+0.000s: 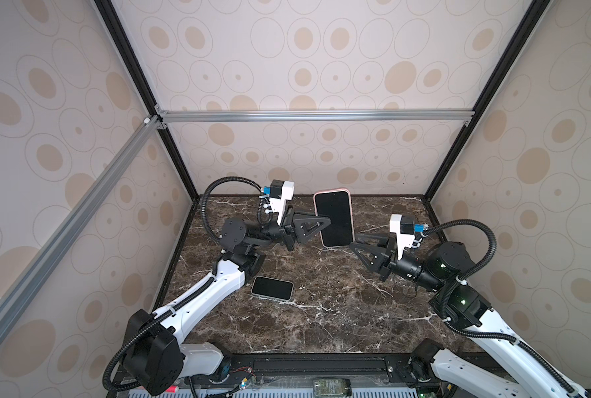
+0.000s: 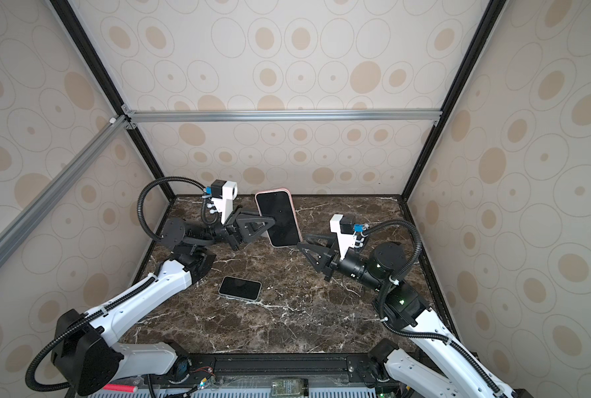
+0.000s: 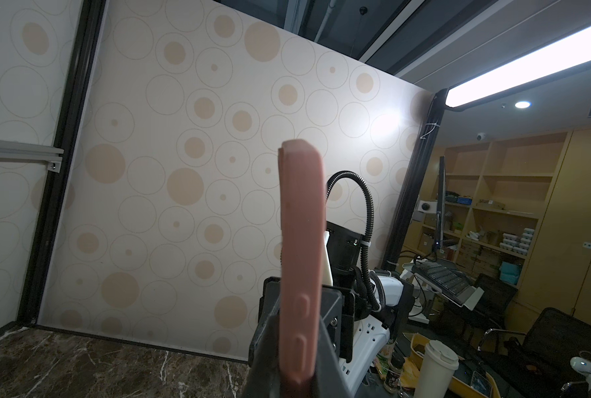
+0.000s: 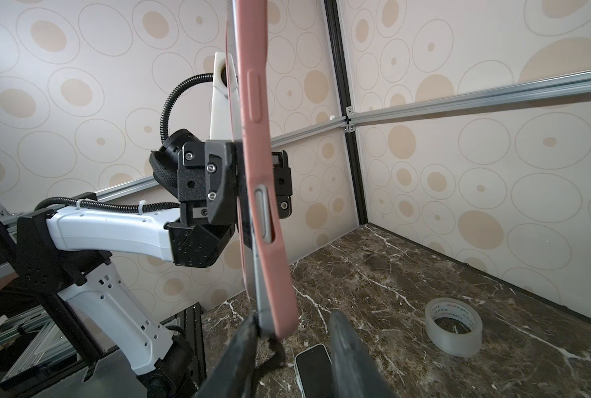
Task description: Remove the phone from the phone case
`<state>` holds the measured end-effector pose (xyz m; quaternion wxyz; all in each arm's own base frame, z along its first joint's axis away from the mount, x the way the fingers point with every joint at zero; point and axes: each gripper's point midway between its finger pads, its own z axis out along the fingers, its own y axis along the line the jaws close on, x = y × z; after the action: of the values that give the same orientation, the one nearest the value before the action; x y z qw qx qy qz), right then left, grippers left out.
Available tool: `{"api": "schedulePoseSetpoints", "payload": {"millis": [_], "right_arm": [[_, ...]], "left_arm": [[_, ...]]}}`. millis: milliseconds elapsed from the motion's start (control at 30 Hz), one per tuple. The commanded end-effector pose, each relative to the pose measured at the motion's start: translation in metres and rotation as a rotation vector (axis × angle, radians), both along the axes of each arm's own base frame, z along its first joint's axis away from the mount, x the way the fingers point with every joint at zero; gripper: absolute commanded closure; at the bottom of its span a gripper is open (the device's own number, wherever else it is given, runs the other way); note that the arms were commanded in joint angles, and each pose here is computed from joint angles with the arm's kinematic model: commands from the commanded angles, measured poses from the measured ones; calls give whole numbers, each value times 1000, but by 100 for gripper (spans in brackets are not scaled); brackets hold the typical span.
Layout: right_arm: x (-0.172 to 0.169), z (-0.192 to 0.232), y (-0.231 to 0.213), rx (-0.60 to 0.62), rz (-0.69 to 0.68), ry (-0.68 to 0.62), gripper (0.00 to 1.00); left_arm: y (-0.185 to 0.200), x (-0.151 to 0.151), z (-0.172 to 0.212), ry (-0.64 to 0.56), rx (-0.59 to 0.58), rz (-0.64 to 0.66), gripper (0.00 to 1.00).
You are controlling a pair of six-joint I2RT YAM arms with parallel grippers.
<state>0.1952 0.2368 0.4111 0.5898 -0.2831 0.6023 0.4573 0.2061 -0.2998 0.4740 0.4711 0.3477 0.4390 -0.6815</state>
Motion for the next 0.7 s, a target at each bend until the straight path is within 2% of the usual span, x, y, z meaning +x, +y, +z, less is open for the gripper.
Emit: {"api": "schedulePoseSetpoints", "payload": {"millis": [0,133,367,667], "right_arm": [[-8,6,4,-17,47,-48,62],[-26,6,0,-60,95,-98,60],[-25,-4,-17,-143,-5,-105,60],[-24,6,-15,-99,2,-103,60]], "left_arm": [[8,-33,32,-123,-54,-50,100],[10,-32,33,-132,-45,-29,100],[13,-32,36,-136,-52,-16,100],[14,-33,37,-134,-60,-27,100]]}}
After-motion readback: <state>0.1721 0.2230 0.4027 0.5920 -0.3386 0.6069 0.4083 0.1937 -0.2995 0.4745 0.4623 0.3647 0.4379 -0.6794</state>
